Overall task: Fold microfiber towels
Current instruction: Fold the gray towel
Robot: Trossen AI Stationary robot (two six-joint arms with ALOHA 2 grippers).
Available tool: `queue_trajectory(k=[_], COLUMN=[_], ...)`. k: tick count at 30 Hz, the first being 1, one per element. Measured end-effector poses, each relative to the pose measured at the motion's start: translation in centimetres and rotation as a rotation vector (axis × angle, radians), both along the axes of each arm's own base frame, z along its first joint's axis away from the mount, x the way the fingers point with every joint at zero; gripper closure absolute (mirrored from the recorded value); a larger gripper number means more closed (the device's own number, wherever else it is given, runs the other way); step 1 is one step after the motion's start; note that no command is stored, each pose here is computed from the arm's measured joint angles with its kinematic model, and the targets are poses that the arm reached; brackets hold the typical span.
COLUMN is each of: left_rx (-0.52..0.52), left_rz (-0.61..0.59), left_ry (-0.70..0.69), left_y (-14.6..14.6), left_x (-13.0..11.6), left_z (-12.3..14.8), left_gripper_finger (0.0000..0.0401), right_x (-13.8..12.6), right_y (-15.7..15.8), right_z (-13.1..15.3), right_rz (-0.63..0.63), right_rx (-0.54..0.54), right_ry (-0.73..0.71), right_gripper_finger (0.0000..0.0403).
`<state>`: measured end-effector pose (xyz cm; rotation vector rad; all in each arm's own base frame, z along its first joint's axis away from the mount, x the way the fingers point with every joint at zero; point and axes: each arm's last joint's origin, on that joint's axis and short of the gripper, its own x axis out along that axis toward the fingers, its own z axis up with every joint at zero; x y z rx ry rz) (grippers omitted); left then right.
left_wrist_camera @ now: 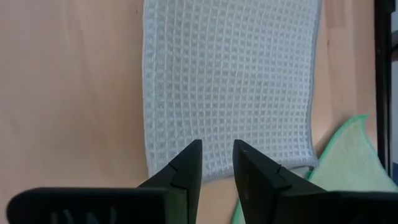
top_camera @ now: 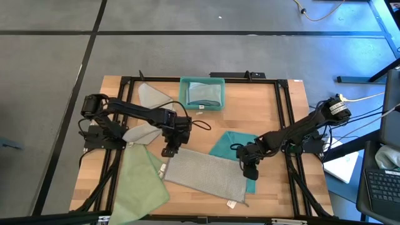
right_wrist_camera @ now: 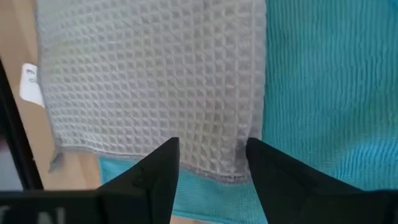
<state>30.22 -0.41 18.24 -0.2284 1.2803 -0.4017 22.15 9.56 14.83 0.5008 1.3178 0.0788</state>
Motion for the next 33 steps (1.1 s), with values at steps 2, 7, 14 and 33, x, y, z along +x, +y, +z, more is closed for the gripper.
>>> queue_trajectory(k=[2, 7, 14, 33], left_rx=[-0.015, -0.036, 0.056, 0.031], left_rz=[-0.004, -0.027, -0.021, -0.053], left_ry=[0.014, 0.045, 0.055, 0.127], left_y=[0.0, -0.2, 0.3, 1.6], left_x=[0.1, 0.4, 0.5, 0.0], left_z=[-0.3, -1.5, -2.0, -3.3], left_gripper_finger=[0.0318, 0.0318, 0.0318, 0.0301], right_x=[0.1, 0.4, 0.4, 0.7], right_y=[0.0, 0.3, 0.3, 0.4], right_z=[-0.1, 0.0, -0.1, 0.0], right_rz=[-0.007, 0.018, 0.025, 0.024], right_rx=[0.015, 0.052, 0.064, 0.068], right_ry=[-0.020, -0.052, -0.040, -0.073], right_gripper_finger=[0.0212, 0.0212, 0.0212, 0.0212])
